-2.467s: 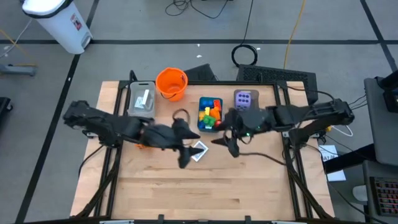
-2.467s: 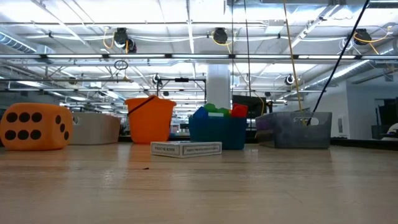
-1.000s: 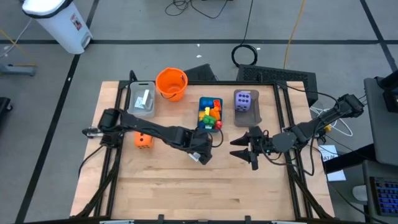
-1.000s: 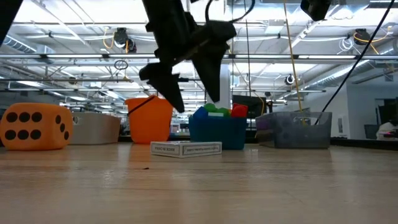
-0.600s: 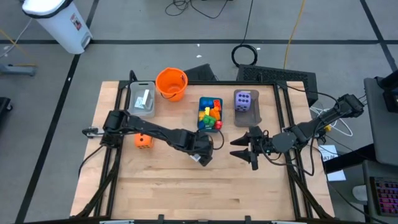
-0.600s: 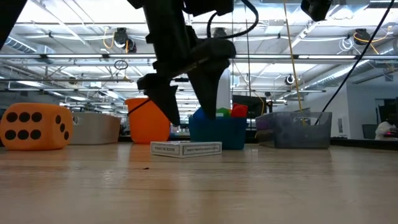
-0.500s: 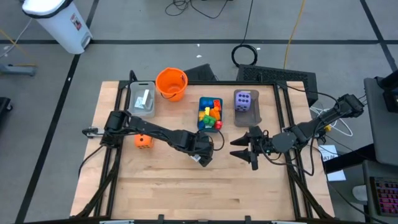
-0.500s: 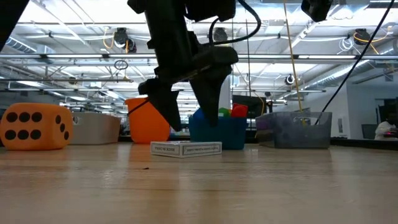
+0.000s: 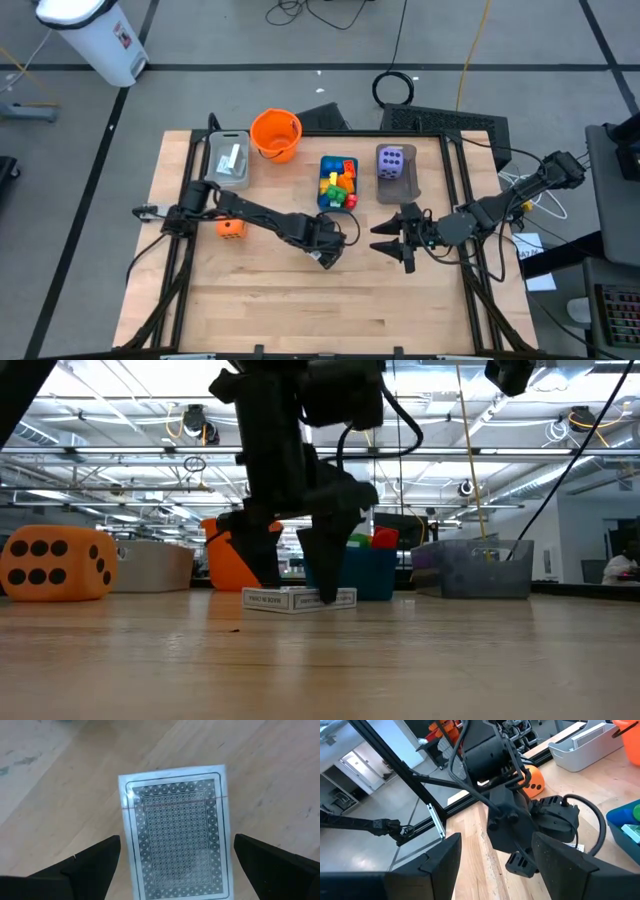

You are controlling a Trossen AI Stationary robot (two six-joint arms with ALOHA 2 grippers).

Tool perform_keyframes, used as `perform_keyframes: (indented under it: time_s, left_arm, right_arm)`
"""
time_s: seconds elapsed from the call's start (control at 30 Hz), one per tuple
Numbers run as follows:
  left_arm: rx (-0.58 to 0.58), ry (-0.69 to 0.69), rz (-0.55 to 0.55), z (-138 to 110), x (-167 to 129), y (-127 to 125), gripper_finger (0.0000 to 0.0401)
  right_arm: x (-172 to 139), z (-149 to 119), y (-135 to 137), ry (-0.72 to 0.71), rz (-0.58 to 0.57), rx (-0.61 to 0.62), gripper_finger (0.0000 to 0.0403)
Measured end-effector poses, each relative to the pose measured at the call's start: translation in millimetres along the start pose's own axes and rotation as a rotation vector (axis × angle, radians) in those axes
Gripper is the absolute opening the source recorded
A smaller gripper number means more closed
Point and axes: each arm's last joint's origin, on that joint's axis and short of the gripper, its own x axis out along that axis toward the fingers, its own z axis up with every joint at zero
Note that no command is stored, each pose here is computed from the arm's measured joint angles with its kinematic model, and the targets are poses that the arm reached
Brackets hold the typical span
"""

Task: Pick & Place Toys
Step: Put the black deck of cards into the gray bin

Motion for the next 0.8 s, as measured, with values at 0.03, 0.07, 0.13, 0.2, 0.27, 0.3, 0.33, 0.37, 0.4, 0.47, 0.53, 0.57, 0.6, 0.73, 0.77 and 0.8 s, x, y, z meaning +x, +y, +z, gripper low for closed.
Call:
perform_keyframes:
  time_s: [0.03, 0.07, 0.13, 0.2, 0.27, 0.3, 0.33, 0.37, 0.4, 0.47, 0.53, 0.57, 0.6, 0.73, 0.77, 0.8]
  left_arm:
    - [0.0, -0.001, -0.001, 0.1, 1.3, -0.5, 0.04]
    - [0.0, 0.003, 0.001, -0.3, 2.8, -0.6, 0.04]
    - [0.001, 0.015, -0.002, -1.1, 7.8, -1.5, 0.04]
    - [-0.004, 0.017, -0.012, -0.9, 9.4, -2.6, 0.04]
    - [-0.011, 0.032, -0.023, -2.1, 9.3, -3.6, 0.04]
    - [-0.012, 0.038, -0.028, -2.4, 9.2, -3.9, 0.04]
    - [-0.005, 0.041, -0.031, -3.2, 9.0, -4.5, 0.04]
    - [0.007, 0.041, -0.032, -4.1, 8.9, -5.2, 0.04]
    - [0.02, 0.04, -0.032, -5.0, 8.7, -6.0, 0.04]
    - [0.03, 0.042, -0.035, -6.1, 8.4, -6.9, 0.04]
    - [0.015, 0.058, -0.042, -6.6, 8.4, -6.7, 0.0399]
    - [0.003, 0.066, -0.043, -6.8, 8.4, -6.5, 0.0399]
    - [-0.008, 0.068, -0.042, -6.8, 8.3, -6.2, 0.0399]
    - [-0.047, 0.072, -0.038, -4.9, 8.8, -4.4, 0.0392]
    - [-0.06, 0.078, -0.037, -4.5, 8.9, -3.6, 0.0385]
    - [-0.072, 0.085, -0.033, -4.2, 9.0, -2.6, 0.0376]
  right_arm:
    - [0.0, 0.0, 0.0, 0.0, 0.0, 0.0, 0.0235]
    - [0.0, 0.0, 0.0, 0.0, 0.0, 0.0, 0.0235]
    - [0.0, 0.0, 0.0, 0.0, 0.0, 0.005, 0.0235]
    - [0.1, -0.1, -0.1, 0.001, -0.001, 0.013, 0.0235]
    - [0.1, -0.2, -0.1, 0.002, -0.002, 0.019, 0.0235]
    - [0.1, -0.3, -0.2, 0.003, -0.002, 0.021, 0.0235]
    - [0.1, -0.6, -0.4, 0.005, -0.004, 0.019, 0.0235]
    - [0.1, -0.6, -0.4, 0.005, -0.004, 0.019, 0.0235]
    - [0.1, -0.6, -0.4, 0.005, -0.004, 0.019, 0.0235]
    - [0.1, -0.6, -0.4, 0.005, -0.004, 0.019, 0.0235]
    - [0.1, -0.6, -0.4, 0.005, -0.004, 0.019, 0.0235]
    - [0.1, -0.6, -0.4, 0.005, -0.004, 0.019, 0.0235]
    - [0.1, -0.6, -0.4, 0.005, -0.004, 0.02, 0.0235]
    - [0.1, -0.5, -0.4, 0.005, -0.004, 0.022, 0.0235]
    - [0.1, -0.4, -0.4, 0.005, -0.005, 0.022, 0.0235]
    - [0.1, -0.4, -0.4, 0.005, -0.005, 0.022, 0.0235]
